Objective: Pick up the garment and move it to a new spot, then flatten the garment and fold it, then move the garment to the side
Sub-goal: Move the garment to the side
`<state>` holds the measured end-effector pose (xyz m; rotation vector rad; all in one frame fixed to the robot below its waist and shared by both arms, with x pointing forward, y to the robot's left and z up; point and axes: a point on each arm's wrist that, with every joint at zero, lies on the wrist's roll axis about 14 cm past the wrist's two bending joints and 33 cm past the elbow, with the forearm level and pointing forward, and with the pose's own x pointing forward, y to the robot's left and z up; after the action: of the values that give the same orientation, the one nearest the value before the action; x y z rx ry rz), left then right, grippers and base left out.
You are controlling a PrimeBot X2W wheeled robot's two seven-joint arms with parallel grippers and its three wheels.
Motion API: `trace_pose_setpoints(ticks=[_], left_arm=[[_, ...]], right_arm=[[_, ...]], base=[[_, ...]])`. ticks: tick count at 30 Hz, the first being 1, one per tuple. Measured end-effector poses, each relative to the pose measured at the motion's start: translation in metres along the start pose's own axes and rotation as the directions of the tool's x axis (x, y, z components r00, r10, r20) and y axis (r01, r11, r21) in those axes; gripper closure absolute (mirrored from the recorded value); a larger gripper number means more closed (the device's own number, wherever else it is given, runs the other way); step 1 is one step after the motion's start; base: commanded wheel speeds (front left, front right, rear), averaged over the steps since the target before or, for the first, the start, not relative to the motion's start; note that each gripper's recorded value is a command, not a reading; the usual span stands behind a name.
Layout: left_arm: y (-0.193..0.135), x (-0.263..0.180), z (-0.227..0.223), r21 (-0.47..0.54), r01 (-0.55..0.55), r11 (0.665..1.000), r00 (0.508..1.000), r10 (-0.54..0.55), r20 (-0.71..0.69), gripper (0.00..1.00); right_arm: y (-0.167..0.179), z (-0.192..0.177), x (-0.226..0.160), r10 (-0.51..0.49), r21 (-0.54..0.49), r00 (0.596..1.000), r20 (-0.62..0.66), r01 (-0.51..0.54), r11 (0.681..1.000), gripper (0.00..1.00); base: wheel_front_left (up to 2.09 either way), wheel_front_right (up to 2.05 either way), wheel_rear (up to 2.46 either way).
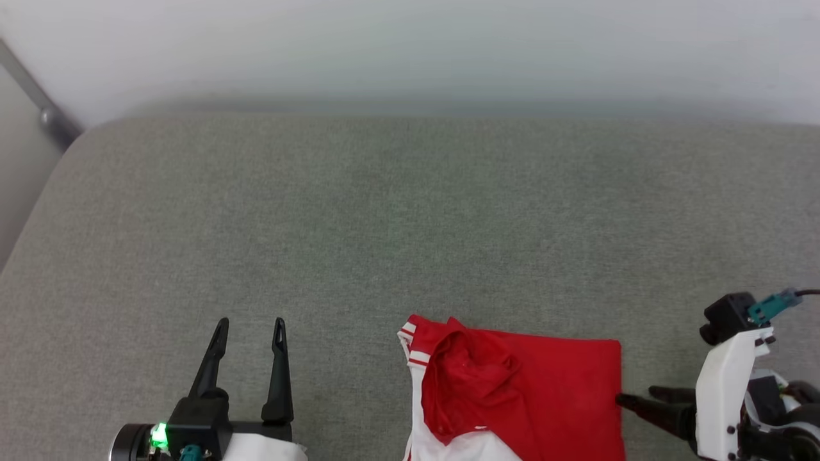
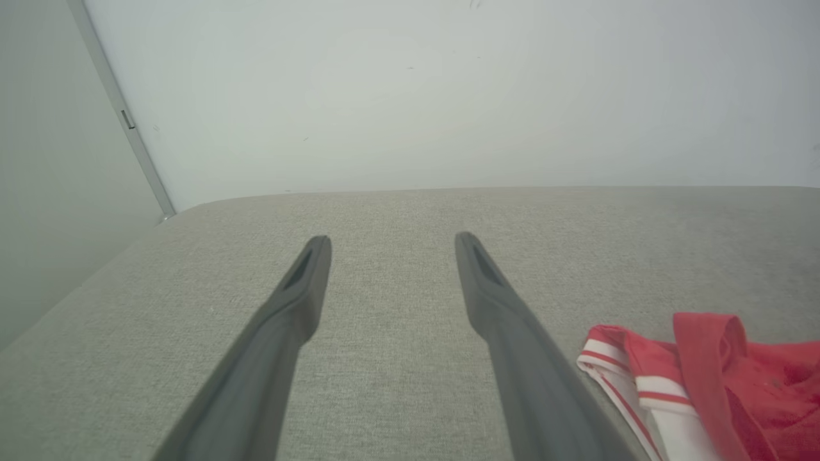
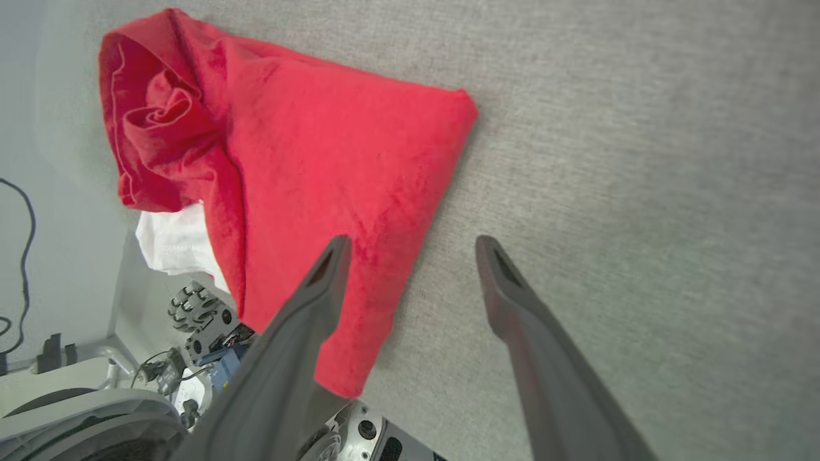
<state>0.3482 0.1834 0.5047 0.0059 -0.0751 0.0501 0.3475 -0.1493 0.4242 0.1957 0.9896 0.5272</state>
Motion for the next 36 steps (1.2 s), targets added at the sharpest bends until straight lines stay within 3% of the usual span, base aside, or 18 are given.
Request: trace_pose_setpoints(ticks=[9, 15, 16, 17, 18, 26, 32, 36], left_arm=[[0.005, 0.017, -0.012, 0.006, -0.016, 1.0, 0.999, 0.016, -0.032, 0.0], [0.009, 0.021, -0.019, 0.01, -0.029, 1.0, 0.998, 0.03, -0.051, 0.0], [0.01, 0.021, -0.02, 0.011, -0.032, 0.999, 0.998, 0.033, -0.055, 0.0], [0.011, 0.02, -0.021, 0.011, -0.036, 0.999, 0.998, 0.037, -0.057, 0.0], [0.012, 0.02, -0.021, 0.01, -0.039, 0.999, 0.998, 0.039, -0.058, 0.0], [0.012, 0.009, -0.017, 0.0, -0.051, 0.999, 0.997, 0.051, -0.053, 0.0], [-0.001, 0.005, -0.015, -0.035, -0.023, 0.999, 0.999, 0.021, -0.047, 0.0], [-0.022, 0.013, -0.01, -0.057, 0.034, 0.998, 0.999, -0.035, -0.028, 0.0]], right_arm=[[0.023, -0.034, 0.049, 0.143, 0.152, 0.982, -0.121, -0.124, 0.98, 0.0], [0.034, -0.041, 0.07, 0.174, 0.117, 0.968, -0.183, -0.154, 0.981, 0.0], [0.035, -0.041, 0.072, 0.175, 0.102, 0.965, -0.193, -0.158, 0.982, 0.22], [0.034, -0.04, 0.073, 0.172, 0.087, 0.966, -0.192, -0.158, 0.984, 0.86], [0.034, -0.04, 0.074, 0.17, 0.079, 0.967, -0.188, -0.158, 0.984, 1.0], [0.035, -0.03, 0.058, 0.127, -0.081, 0.982, -0.141, -0.139, 0.987, 1.0], [0.02, -0.003, 0.016, 0.045, -0.234, 0.998, -0.038, -0.052, 0.971, 1.0], [-0.003, 0.015, -0.02, -0.052, -0.304, 0.998, 0.036, 0.061, 0.951, 1.0]], base=[[0.0, 0.0, 0.0], [0.0, 0.0, 0.0], [0.0, 0.0, 0.0], [0.0, 0.0, 0.0], [0.0, 0.0, 0.0], [0.0, 0.0, 0.0], [0.0, 0.0, 0.0], [0.0, 0.0, 0.0]])
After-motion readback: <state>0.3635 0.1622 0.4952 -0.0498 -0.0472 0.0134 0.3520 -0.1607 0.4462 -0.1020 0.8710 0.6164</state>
